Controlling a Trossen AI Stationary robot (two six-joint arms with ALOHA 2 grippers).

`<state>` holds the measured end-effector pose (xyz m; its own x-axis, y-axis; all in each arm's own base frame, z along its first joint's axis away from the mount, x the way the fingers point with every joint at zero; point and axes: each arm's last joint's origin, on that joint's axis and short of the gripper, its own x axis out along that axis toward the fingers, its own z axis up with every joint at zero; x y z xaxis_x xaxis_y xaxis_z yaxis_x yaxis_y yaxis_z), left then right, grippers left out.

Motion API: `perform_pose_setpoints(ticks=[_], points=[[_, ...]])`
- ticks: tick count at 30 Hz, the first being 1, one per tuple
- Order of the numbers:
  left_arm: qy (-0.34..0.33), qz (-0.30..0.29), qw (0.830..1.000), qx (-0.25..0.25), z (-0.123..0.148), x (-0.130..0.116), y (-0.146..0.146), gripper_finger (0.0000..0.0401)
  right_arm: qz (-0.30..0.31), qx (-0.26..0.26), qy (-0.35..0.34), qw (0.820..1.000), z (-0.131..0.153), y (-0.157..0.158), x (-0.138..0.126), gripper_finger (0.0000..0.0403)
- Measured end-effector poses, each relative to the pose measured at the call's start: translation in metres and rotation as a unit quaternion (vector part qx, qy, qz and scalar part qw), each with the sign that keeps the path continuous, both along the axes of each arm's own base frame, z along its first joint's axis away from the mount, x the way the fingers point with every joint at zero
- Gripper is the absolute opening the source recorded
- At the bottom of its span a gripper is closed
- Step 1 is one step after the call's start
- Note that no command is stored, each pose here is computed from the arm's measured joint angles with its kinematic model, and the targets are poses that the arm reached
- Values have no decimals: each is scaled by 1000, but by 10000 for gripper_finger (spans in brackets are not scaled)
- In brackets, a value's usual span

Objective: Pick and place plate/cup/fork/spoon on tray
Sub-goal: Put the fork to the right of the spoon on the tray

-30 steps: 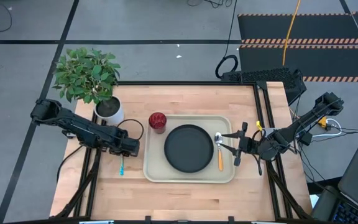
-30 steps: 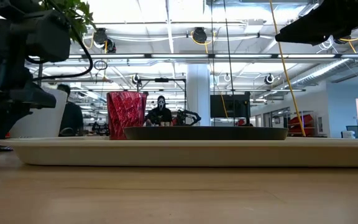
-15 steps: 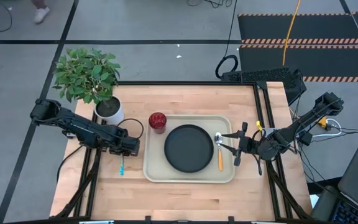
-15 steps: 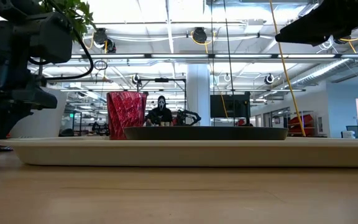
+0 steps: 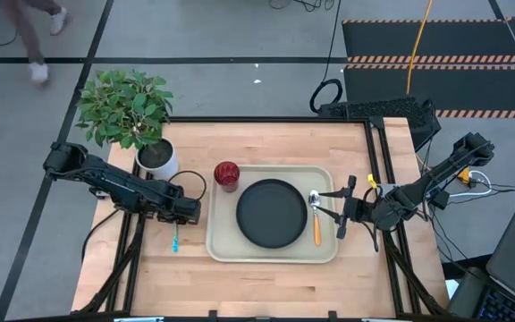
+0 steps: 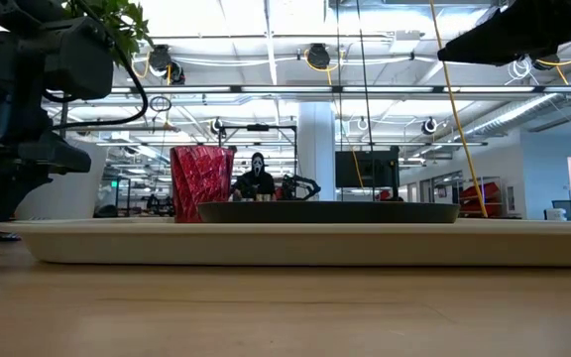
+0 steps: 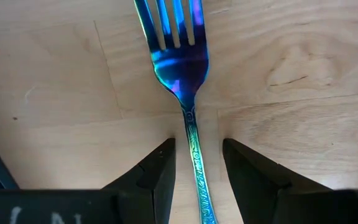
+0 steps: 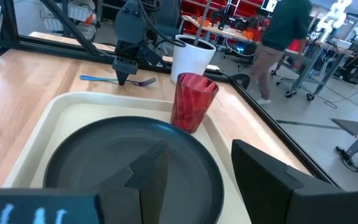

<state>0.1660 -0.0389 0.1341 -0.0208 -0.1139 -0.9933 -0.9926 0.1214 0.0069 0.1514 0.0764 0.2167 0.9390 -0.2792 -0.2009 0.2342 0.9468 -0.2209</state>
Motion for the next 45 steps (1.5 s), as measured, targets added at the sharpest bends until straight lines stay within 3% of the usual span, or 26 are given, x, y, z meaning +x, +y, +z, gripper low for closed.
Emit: perform_pose_setpoints(ticks=[14,17,22,33,45], points=[[-1,4,1000,12,0,0,-1,139,-7,-9,3,1000,0,-2,1,169],[-3,5,1000,11,0,0,-1,107,-9,-14,4,1000,0,-3,2,169],[-11,8,1000,7,0,2,-1,16,-12,-17,5,1000,0,-4,2,169],[-33,-18,999,2,5,3,-2,10,-12,-13,5,1000,0,-4,2,169],[-178,-42,983,26,59,19,-5,10,-10,-30,10,999,0,-4,2,169]])
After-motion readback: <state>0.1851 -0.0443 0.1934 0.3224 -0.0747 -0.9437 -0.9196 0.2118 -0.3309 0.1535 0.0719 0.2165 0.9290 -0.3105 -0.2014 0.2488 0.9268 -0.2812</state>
